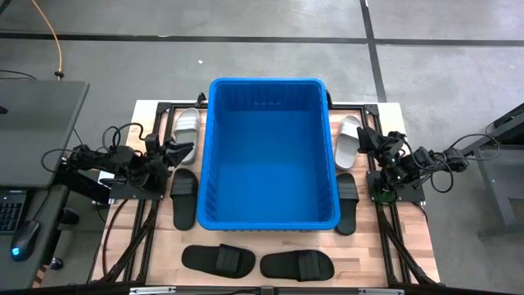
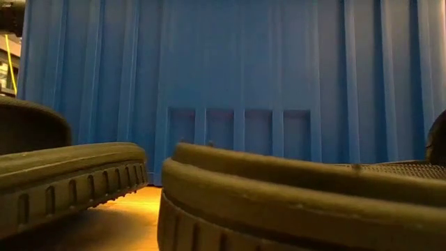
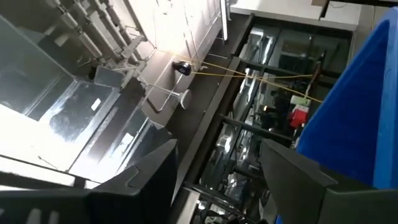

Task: Pick and place slides into bin
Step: Put the black slipper into the bin

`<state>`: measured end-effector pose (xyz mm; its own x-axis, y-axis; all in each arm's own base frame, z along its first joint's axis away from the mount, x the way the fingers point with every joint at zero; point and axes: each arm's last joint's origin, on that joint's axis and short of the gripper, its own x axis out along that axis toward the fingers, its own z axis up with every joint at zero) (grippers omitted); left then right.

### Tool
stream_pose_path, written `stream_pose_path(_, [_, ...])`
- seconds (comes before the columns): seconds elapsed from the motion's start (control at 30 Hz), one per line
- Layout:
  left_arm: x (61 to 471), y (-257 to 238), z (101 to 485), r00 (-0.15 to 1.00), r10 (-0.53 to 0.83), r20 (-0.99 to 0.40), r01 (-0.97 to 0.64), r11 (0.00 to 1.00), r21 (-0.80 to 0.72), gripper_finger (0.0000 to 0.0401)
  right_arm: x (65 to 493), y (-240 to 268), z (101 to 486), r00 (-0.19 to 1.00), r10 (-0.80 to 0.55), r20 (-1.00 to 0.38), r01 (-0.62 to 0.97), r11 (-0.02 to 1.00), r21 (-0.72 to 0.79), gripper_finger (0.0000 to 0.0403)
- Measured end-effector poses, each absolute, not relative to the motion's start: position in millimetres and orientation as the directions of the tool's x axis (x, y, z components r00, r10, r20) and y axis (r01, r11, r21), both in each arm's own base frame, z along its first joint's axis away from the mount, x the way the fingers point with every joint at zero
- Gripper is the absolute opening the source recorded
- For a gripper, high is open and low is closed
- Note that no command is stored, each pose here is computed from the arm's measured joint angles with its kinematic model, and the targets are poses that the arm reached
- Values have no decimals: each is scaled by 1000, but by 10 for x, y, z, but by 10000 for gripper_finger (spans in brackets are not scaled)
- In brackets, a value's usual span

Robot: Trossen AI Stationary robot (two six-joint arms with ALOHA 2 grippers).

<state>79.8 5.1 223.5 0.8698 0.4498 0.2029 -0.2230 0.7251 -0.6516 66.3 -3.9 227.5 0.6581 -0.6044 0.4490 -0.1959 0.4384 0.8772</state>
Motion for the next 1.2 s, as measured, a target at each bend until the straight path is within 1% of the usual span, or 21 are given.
stream_pose_path(0.07, [798, 55, 2225, 863, 466, 193, -241, 716, -655, 129, 658, -44, 2275, 649, -620, 441, -184, 434, 882, 218])
stream_pose_path(0.13, [795, 58, 2236, 855, 477, 202, -221, 690, -689, 129, 649, -50, 2281, 637, -634, 438, -199, 414, 889, 218])
stream_pose_path(0.23, [794, 57, 2244, 858, 470, 210, -207, 689, -695, 129, 657, -36, 2293, 658, -587, 472, -228, 442, 868, 218])
stream_pose_path(0.3, [795, 54, 2244, 862, 461, 211, -197, 688, -698, 129, 665, -33, 2290, 665, -582, 468, -271, 396, 877, 218])
stream_pose_path(0.33, [796, 54, 2244, 863, 459, 212, -195, 688, -699, 129, 679, -26, 2281, 677, -569, 466, -294, 371, 881, 218])
stream_pose_path(0.4, [797, 54, 2237, 864, 461, 205, -205, 692, -692, 129, 709, 0, 2282, 713, -496, 496, -357, 351, 865, 218])
stream_pose_path(0.5, [798, 58, 2227, 858, 475, 194, -224, 687, -692, 129, 719, 22, 2334, 720, -422, 551, -440, 336, 833, 218])
stream_pose_path(0.57, [796, 58, 2230, 857, 477, 197, -222, 685, -693, 129, 703, 27, 2460, 711, -392, 583, -448, 388, 806, 218])
stream_pose_path(0.67, [796, 59, 2230, 855, 479, 196, -225, 685, -693, 129, 618, 26, 2829, 686, -319, 654, -477, 482, 735, 218])
stream_pose_path(0.7, [796, 59, 2230, 856, 479, 196, -225, 685, -693, 129, 603, 28, 2958, 701, -292, 650, -461, 509, 727, 218])
stream_pose_path(0.73, [797, 59, 2228, 856, 479, 194, -227, 686, -691, 129, 601, 34, 3079, 734, -265, 626, -431, 531, 730, 218])
stream_pose_path(0.8, [799, 60, 2212, 856, 485, 180, -244, 685, -686, 129, 606, 39, 3329, 828, -223, 514, -329, 548, 769, 218])
stream_pose_path(0.87, [800, 63, 2203, 853, 494, 171, -258, 682, -684, 129, 623, 43, 3516, 920, -199, 337, -182, 542, 820, 218])
stream_pose_path(0.93, [799, 66, 2196, 847, 507, 163, -274, 677, -684, 129, 678, 62, 3686, 969, -175, 173, -47, 558, 828, 218])
stream_pose_path(1.0, [799, 70, 2184, 841, 520, 151, -293, 671, -681, 129, 745, 92, 3851, 990, -129, 59, 30, 593, 805, 218])
stream_pose_path(1.07, [799, 71, 2183, 839, 524, 150, -296, 670, -681, 129, 817, 128, 4021, 997, -76, -22, 66, 640, 765, 218])
stream_pose_path(1.2, [798, 71, 2185, 838, 524, 152, -292, 666, -686, 129, 956, 202, 4182, 969, 37, -246, 153, 690, 707, 218])
